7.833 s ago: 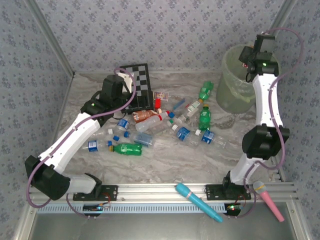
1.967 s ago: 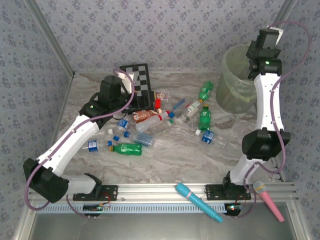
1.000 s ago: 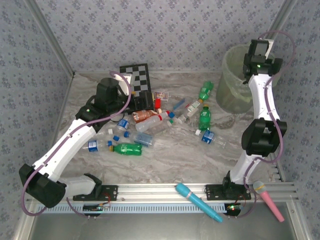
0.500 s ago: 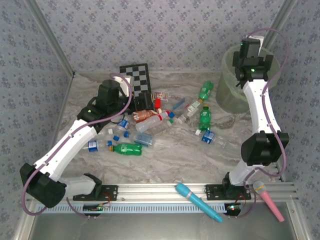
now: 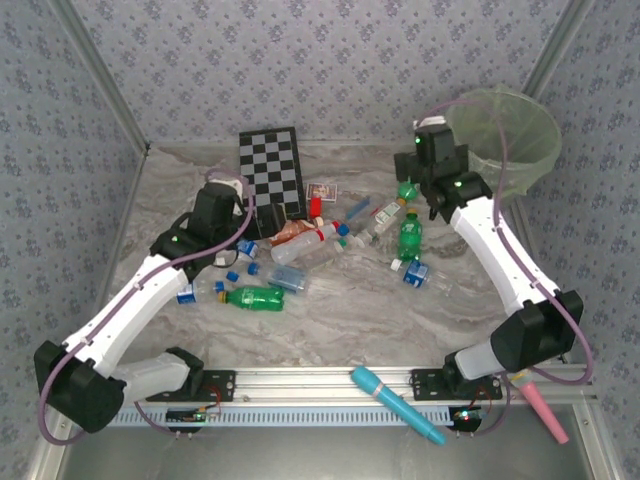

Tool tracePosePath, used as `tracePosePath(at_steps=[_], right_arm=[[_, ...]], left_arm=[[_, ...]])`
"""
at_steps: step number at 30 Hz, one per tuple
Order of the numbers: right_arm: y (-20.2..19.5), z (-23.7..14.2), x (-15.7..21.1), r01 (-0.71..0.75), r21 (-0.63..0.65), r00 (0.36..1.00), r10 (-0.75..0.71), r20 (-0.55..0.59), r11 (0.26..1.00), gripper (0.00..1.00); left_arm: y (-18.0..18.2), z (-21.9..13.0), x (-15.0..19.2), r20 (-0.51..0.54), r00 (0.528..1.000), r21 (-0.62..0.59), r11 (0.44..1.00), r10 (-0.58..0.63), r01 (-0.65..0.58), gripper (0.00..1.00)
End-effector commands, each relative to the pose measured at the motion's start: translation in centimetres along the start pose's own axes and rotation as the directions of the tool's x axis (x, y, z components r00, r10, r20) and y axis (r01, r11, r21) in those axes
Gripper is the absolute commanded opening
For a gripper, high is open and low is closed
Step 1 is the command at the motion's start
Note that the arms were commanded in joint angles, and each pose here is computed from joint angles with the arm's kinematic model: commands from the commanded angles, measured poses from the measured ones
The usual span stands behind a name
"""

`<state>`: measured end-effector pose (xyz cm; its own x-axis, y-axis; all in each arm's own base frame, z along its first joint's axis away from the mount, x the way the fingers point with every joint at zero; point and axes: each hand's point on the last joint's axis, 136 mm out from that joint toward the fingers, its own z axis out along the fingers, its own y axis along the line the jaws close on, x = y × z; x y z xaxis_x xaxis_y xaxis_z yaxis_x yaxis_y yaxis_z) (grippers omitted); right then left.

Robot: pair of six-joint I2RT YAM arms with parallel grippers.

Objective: Put the plastic bottles in the bin

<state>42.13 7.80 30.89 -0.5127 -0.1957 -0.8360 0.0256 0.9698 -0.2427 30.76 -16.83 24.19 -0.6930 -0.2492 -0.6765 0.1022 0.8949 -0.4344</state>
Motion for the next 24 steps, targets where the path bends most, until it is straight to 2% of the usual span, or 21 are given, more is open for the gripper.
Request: tracePosePath(at_steps=[1,5,11,13,16,19,22,24], right_arm=[[3.1,-0.9,1.3,0.002,-0.102,1.000,-0.002,-0.007,0.995,1.00],[5.0,-0.7,5.0,-0.016,-0.151,0.995,0.001,-0.099,0.988,1.00],[5.4,-0.8,10.4,-0.001,-0.151,0.972,-0.035,-0.232,0.989,1.00],[6.0,-0.8,13.4,0.022,-0.180,0.951,-0.076,-0.299,0.983,1.00],[7.6,-0.8,15.2,-0.006,-0.237,0.938,-0.076,-0.338,0.972,1.00],[9.7,-0.9,16.2,-0.092,-0.276,0.919,-0.024,-0.392,0.957,1.00],[12.1,-0.6,16.3,-0.252,-0.294,0.890,0.100,-0.446,0.922,0.98],[13.5,-0.3,16.6,-0.372,-0.282,0.847,0.200,-0.493,0.884,0.94]], left_arm=[[3.0,-1.4,0.7,0.027,0.994,-0.104,0.989,-0.104,0.107,1.00],[3.6,-1.9,1.9,0.001,0.991,-0.104,0.986,-0.133,0.133,1.00],[1.8,-1.2,3.1,-0.077,0.990,-0.011,0.993,-0.115,0.114,1.00],[1.4,-0.8,3.2,-0.092,0.991,0.005,0.995,-0.102,0.103,1.00],[1.0,0.0,3.1,-0.107,0.990,0.016,0.996,-0.089,0.092,1.00],[0.4,0.7,3.0,-0.130,0.989,0.026,0.996,-0.076,0.080,1.00],[0.1,1.0,2.9,-0.146,0.987,0.032,0.997,-0.063,0.068,1.00],[0.0,1.1,2.8,-0.147,0.988,0.035,0.998,-0.052,0.057,1.00]])
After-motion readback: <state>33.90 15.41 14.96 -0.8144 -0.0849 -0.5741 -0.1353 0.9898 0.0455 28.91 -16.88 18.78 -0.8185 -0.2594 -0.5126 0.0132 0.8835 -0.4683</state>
